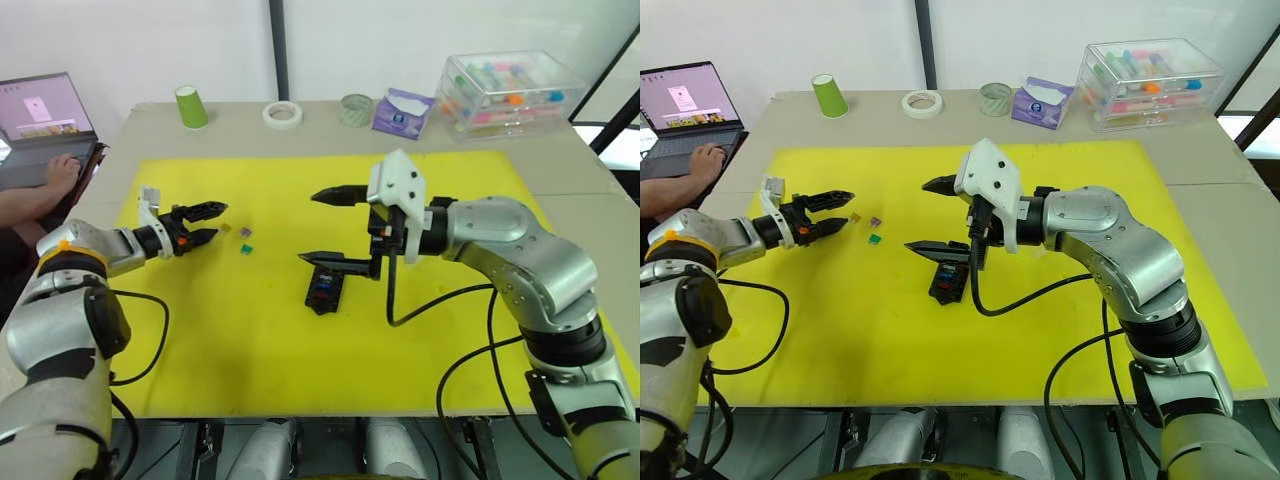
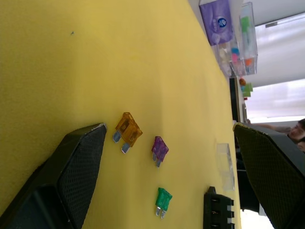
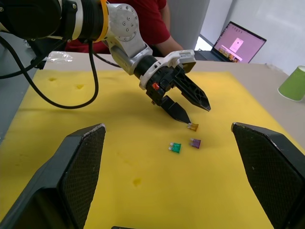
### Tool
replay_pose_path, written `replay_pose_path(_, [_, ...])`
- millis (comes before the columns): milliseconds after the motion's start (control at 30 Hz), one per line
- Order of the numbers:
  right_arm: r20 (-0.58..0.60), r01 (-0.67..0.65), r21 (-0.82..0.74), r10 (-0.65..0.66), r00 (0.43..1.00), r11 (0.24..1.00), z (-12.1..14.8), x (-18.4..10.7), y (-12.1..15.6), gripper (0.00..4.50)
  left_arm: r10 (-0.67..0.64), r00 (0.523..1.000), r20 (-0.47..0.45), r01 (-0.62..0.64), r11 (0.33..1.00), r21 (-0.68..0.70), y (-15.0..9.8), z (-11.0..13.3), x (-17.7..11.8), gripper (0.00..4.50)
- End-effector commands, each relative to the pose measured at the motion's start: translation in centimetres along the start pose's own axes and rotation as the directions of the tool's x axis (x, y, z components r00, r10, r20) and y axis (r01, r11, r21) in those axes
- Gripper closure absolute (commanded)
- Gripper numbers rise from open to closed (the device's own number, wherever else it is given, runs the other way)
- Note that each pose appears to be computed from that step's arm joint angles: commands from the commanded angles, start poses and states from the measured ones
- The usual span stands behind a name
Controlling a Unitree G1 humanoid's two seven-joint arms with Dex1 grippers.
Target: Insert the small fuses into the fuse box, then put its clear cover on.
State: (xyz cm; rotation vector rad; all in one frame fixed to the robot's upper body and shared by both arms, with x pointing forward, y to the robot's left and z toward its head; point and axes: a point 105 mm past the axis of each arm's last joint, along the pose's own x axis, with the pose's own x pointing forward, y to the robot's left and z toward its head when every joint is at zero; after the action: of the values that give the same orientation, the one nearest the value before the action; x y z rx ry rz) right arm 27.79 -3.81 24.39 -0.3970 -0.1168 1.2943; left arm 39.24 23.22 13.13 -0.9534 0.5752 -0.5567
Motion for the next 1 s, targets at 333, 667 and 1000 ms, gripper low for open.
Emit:
replay_pose_path(333, [0.054, 0.006, -0.047, -0.003, 0.999, 0.999, 1.88, -0.10, -0.01, 0.03, -0.049, 0.998, -0.024, 0.050, 0.999, 0.015, -1.12, -0.30, 1.09, 0.00])
replay_pose_path(667, [0.055, 0.004, -0.042, -0.001, 0.998, 0.999, 1.82, 0.03, -0.06, 0.03, -0.061, 0.997, -0.044, 0.061, 0.998, 0.010, -1.33, -0.59, 1.25, 0.00])
replay_pose_path(1000, [0.052, 0.002, -0.044, 0.001, 0.999, 0.999, 1.77, 0.09, -0.01, 0.03, -0.038, 0.997, -0.067, 0.041, 0.998, 0.042, -0.93, -1.01, 1.58, 0.00])
